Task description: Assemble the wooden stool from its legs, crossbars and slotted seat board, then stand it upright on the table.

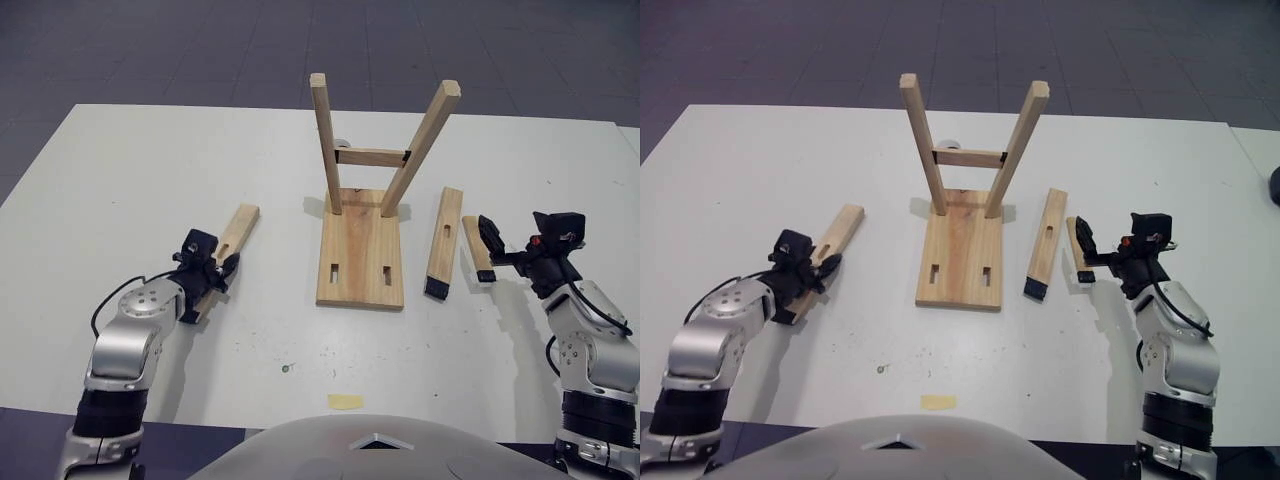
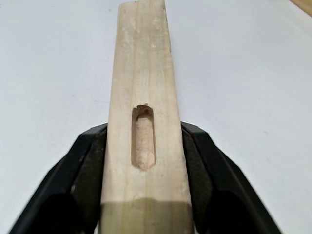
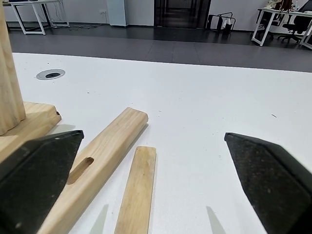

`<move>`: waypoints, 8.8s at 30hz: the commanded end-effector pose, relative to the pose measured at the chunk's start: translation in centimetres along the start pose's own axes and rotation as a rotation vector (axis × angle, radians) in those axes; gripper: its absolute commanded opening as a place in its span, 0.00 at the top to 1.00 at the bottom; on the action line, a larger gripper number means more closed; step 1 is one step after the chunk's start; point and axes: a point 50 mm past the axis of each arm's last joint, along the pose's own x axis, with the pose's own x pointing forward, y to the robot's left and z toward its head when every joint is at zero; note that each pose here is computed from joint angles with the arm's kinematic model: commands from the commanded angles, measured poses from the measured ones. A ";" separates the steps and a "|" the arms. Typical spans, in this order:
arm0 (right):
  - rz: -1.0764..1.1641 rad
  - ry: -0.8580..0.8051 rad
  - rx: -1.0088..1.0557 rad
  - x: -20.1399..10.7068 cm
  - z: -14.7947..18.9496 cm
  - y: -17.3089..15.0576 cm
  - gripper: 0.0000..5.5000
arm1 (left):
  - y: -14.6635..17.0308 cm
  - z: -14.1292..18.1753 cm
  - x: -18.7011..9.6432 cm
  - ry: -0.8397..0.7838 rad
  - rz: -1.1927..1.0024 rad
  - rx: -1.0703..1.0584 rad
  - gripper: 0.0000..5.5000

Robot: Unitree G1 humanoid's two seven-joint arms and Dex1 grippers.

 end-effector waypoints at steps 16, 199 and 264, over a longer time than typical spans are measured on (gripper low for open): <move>0.008 -0.032 0.017 0.7 0.4 0.1 0.02 | 2.0 3.7 0.9 -0.150 0.115 -0.135 0.33; 0.480 -0.537 -0.276 1.8 10.5 12.0 0.02 | 4.9 3.7 2.0 -0.474 0.008 -0.411 0.92; 0.478 -0.579 -0.244 2.2 10.8 13.3 0.02 | 2.7 10.2 -0.2 -0.594 -0.127 -0.118 0.43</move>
